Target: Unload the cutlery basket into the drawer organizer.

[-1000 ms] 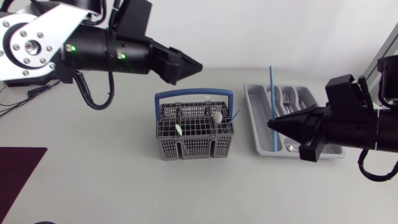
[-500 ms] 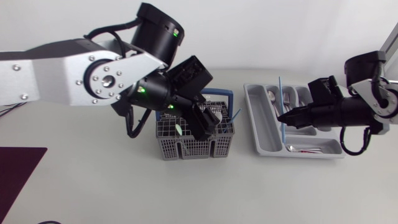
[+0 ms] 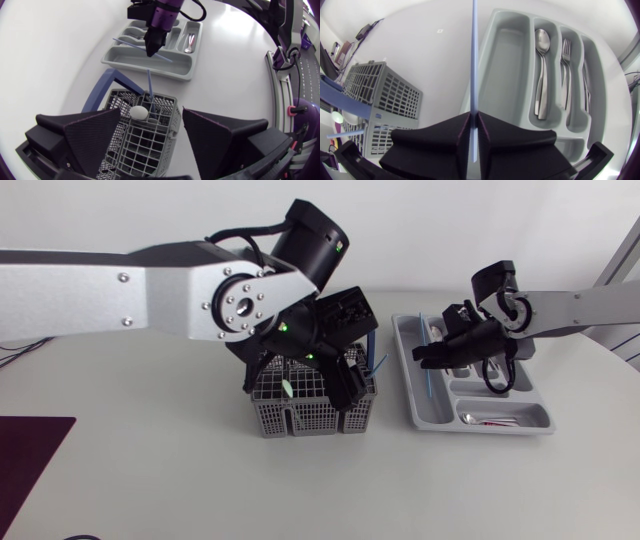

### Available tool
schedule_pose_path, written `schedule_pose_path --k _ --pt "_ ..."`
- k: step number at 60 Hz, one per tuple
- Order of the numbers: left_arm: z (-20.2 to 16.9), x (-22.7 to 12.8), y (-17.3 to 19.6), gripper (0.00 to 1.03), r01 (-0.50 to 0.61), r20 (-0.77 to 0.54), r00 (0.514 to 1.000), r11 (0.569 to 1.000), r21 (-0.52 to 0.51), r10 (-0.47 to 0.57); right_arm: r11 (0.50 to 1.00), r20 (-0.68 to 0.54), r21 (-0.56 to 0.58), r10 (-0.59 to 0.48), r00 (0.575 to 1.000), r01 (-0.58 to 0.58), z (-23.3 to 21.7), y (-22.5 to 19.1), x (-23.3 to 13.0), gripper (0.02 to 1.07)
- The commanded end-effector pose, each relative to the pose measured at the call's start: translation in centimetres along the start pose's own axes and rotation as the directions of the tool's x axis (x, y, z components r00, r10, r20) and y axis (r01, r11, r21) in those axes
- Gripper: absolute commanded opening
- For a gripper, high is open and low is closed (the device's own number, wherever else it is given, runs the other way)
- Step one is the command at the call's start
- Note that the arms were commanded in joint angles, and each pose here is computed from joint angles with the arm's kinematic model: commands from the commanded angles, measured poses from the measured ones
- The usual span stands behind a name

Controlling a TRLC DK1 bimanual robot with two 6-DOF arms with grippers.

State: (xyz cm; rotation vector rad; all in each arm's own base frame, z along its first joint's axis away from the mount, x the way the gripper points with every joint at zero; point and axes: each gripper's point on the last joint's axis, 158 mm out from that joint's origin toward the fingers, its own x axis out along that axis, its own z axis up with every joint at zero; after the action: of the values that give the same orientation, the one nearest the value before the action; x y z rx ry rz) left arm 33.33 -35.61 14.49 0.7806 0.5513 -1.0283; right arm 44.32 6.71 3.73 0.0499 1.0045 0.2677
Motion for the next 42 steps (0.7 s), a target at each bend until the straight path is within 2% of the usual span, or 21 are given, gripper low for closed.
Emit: schedule_pose_path --k 1,20,26,37,42 --pt "0.3 0.8 0.3 0.98 -0.002 -0.015 1.0 0.999 0.052 0.003 0.999 -0.03 0.037 -0.024 0.999 0.026 -0.1 -0.4 1.6 0.08" --pt "0.2 2.5 0.3 0.98 0.004 -0.037 0.999 0.992 0.125 0.001 0.996 -0.106 0.056 -0.062 0.992 0.068 -1.2 -1.8 5.1 0.11" --pt "0.3 3.1 0.5 0.98 0.005 -0.038 0.999 0.99 0.142 0.0 0.996 -0.113 0.059 -0.062 0.992 0.069 -1.4 -1.9 5.4 0.3" --pt "0.6 3.5 0.5 0.98 0.009 -0.03 1.0 0.984 0.175 -0.004 0.997 -0.097 0.052 -0.059 0.993 0.065 -1.2 -1.9 4.5 0.75" --pt "1.0 3.4 0.3 0.98 0.021 -0.014 1.0 0.983 0.182 -0.019 0.997 -0.071 0.04 -0.062 0.996 0.065 -0.8 -1.8 3.3 0.87"
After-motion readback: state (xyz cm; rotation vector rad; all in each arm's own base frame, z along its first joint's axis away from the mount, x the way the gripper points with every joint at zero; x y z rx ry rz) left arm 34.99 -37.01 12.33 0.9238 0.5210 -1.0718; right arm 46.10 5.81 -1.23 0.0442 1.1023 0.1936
